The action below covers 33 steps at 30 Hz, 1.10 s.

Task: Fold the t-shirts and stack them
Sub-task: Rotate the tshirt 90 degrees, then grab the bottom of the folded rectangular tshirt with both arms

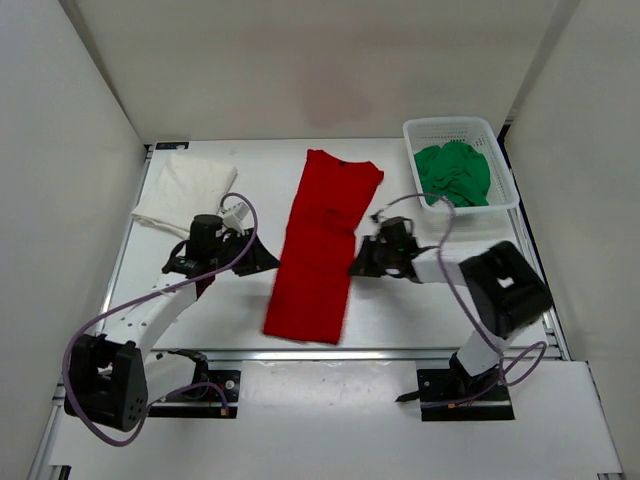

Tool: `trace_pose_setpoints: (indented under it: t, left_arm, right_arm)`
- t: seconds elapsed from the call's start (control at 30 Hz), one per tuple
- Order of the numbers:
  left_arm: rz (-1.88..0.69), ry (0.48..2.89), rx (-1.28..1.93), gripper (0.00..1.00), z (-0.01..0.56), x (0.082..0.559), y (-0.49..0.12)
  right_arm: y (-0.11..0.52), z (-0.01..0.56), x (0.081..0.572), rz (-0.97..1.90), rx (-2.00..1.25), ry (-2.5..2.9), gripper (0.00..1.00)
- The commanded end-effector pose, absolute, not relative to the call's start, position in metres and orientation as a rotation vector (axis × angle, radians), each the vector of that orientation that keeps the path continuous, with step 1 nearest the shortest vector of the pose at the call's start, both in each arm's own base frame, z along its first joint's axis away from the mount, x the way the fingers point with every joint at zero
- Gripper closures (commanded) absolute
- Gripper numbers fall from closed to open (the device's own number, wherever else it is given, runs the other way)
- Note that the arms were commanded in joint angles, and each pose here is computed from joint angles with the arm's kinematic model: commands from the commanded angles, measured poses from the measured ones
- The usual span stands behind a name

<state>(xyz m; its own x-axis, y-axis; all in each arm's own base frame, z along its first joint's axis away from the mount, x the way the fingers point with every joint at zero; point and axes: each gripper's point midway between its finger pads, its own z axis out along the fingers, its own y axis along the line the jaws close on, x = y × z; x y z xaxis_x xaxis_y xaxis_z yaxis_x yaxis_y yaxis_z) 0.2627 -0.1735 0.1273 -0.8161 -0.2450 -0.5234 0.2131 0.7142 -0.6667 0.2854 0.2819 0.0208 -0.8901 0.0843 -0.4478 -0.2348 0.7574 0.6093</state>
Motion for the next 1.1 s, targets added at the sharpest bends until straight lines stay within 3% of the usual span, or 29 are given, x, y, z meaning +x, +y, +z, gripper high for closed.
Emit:
trace_pose_setpoints:
  t: [0.0,0.07,0.13,0.2,0.57,0.93,1.07]
  left_arm:
    - [-0.995,2.351,0.059,0.58,0.119,0.251,-0.188]
    - [-0.935,2.402,0.091,0.54,0.107,0.244,-0.189]
    - [-0.883,2.455,0.142,0.52,0.095,0.232,-0.190]
    - [-0.874,2.521,0.163,0.49,0.078,0.214,-0.190]
    - [-1.120,2.681,0.441,0.42,0.040,0.116,-0.264]
    - [-1.142,2.712,0.533,0.43,0.032,0.092,-0.291]
    - [-1.126,2.725,0.530,0.45,0.026,0.092,-0.294]
  right_arm:
    - [0.215,0.022,0.275,0.924,-0.092,2.507,0.96]
    - [0.196,0.027,0.266,0.914,-0.097,2.490,0.71]
    - [0.180,0.026,0.248,0.871,-0.080,2.514,0.56]
    - [0.173,0.042,0.238,0.829,-0.076,2.465,0.49]
    - [0.147,0.023,0.136,0.642,0.111,2.633,0.57]
    - [0.138,0.033,0.107,0.511,0.242,2.648,0.66]
    - [0.137,0.031,0.110,0.525,0.243,2.631,0.62]
